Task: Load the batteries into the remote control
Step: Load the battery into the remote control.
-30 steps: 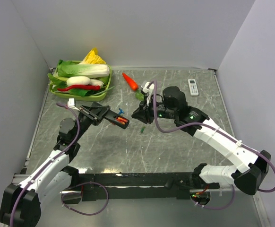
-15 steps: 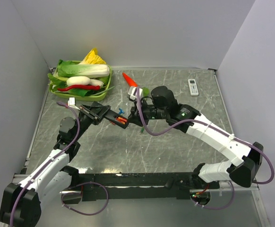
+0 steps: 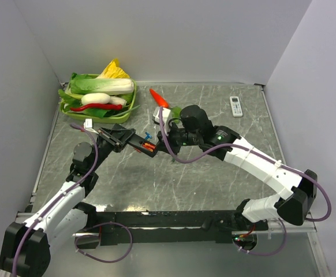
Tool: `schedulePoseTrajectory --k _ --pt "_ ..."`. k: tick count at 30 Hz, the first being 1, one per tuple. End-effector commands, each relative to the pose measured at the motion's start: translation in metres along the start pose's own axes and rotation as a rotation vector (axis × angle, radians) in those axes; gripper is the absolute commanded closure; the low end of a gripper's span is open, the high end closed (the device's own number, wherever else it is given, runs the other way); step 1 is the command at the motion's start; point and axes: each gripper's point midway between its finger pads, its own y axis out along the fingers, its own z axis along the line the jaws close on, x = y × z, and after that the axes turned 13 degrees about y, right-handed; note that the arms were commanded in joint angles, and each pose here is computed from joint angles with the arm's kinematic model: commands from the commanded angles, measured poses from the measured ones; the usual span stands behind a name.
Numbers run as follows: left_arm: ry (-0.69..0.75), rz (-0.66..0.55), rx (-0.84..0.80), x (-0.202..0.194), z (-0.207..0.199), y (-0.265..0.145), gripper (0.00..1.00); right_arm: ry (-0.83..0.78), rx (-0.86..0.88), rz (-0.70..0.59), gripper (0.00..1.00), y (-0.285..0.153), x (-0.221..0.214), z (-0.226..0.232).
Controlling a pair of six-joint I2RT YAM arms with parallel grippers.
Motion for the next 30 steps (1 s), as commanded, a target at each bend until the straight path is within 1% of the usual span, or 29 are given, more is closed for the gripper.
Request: schedulePoseTrajectory --k 1,14,22,30 --pt "0.034 -0.034 -0.114 0.015 -0.037 0.003 0.98 -0.039 0.009 -0.047 0.74 -0.003 0.023 0.006" --pt "0.036 -0.031 -0.130 0.016 -0.041 0.005 0.98 -0.034 0.024 -0.028 0.76 0.003 0.022 0.007" --pt "0.036 -0.034 -0.141 0.018 -0.044 0.007 0.98 -0.033 0.034 -0.019 0.85 0.006 0.022 0.008" --pt "0.026 -0.036 -0.169 0.019 -0.050 0.007 0.98 -0.026 0.036 0.000 0.89 0.011 0.020 0.007"
